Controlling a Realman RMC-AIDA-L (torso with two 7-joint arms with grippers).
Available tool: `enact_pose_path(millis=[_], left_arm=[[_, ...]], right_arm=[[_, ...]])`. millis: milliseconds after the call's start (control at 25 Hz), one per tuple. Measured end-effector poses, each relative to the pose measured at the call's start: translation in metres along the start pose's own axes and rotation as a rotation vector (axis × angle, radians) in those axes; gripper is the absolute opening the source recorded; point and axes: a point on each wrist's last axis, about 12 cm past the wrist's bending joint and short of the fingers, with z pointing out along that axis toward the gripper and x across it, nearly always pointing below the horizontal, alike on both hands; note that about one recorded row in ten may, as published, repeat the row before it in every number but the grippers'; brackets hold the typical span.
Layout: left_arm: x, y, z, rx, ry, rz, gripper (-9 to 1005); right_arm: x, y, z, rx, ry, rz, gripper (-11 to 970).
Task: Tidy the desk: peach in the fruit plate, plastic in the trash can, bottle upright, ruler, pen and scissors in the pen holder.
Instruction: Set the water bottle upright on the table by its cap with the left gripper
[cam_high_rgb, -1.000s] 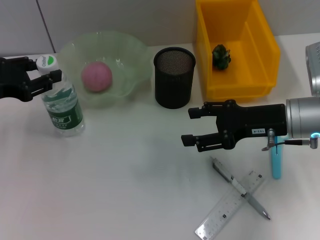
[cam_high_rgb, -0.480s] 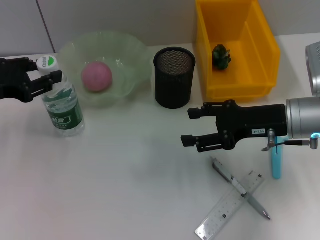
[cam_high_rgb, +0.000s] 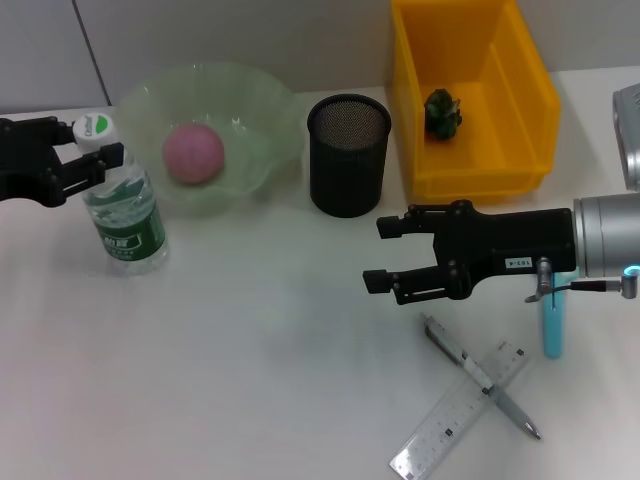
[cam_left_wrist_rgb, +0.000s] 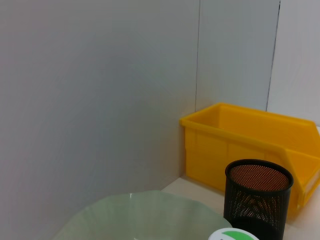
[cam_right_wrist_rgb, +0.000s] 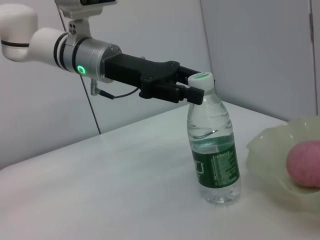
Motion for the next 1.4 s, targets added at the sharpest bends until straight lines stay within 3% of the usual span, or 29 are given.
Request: enact_pose_path(millis=[1320,1400], left_arm=[[0.0008,-0.0016,0.0001,-0.001,0.003,0.008,501],[0.0008,-0.0017,0.0001,-0.001,0.003,0.013,589]], right_arm=[[-0.0008,-0.0002,0.0001,-0.002,0.001,0.009,806],[-0.0008,-0.0002,0.0001,-0.002,0.001,0.009,806]])
